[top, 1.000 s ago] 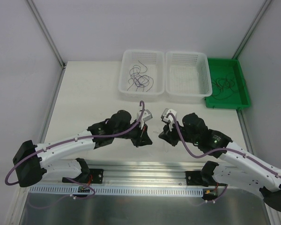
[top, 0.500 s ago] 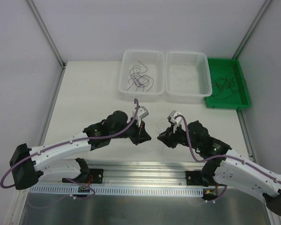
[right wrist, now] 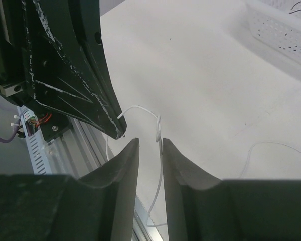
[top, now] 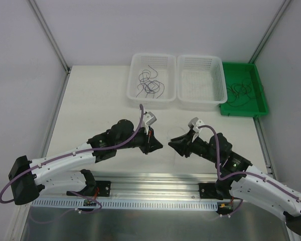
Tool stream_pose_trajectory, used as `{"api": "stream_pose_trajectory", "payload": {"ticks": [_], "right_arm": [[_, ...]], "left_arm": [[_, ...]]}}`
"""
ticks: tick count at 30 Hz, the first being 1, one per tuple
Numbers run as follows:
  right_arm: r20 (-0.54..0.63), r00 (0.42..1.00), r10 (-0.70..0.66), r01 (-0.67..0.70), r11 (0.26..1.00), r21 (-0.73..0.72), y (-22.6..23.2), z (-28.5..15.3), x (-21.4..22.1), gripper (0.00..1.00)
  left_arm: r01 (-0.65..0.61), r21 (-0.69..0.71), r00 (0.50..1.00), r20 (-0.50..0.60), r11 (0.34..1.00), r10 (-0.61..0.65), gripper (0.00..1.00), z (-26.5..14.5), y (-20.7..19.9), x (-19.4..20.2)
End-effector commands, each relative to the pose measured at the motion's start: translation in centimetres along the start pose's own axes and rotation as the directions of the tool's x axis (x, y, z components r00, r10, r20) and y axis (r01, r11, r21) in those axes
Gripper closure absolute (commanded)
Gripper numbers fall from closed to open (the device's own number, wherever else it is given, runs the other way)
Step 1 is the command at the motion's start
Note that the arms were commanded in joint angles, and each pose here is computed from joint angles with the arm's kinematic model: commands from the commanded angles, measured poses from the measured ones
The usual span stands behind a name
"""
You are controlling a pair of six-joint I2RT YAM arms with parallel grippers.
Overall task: Untangle the cables
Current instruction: Untie the cable.
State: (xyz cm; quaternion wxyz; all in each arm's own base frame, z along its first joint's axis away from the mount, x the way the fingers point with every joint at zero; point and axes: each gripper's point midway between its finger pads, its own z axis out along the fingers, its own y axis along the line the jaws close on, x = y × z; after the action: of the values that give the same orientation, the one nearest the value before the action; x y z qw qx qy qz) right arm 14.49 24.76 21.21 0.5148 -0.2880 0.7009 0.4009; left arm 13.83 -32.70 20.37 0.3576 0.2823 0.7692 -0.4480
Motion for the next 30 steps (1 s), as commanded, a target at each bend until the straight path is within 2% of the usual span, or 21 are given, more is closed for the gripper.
{"api": "stream_pose_trajectory", "payload": {"ticks": [1,7,18,21,25,30], "right_arm": [[0.092,0.996,-0.002,0.006,0.999,-0.042,1.1,0.2,-2.9,0.72],[0.097,0.995,-0.017,0.021,0.999,-0.035,1.0,0.4,-3.1,0.82],[0.127,0.992,-0.001,-0.008,0.997,0.075,-1.0,0.2,-3.3,0.77],[0.135,0.991,-0.007,-0.003,0.998,0.068,-0.8,0.1,-3.5,0.83],[0.144,0.989,-0.020,0.014,0.999,0.039,-0.2,-0.3,-4.3,0.86],[0.102,0.992,-0.072,0.071,0.997,0.011,0.5,-0.7,-4.4,0.93]], "left_arm": [[0.001,0.056,0.997,0.075,0.998,-0.005,1.00,-0.1,-1.5,-1.8],[-0.002,0.079,0.997,0.072,0.997,-0.004,1.00,-0.1,-1.9,-1.7],[-0.004,0.091,0.996,0.093,0.996,-0.004,1.00,-0.3,-2.2,-1.9],[-0.005,0.091,0.995,0.095,0.996,-0.004,1.00,-0.4,-2.2,-1.8],[-0.003,0.089,0.996,0.086,0.996,-0.005,1.00,-0.3,-2.1,-1.5],[-0.007,0.087,0.998,0.062,0.996,0.002,1.00,0.1,-1.8,-1.0]]}}
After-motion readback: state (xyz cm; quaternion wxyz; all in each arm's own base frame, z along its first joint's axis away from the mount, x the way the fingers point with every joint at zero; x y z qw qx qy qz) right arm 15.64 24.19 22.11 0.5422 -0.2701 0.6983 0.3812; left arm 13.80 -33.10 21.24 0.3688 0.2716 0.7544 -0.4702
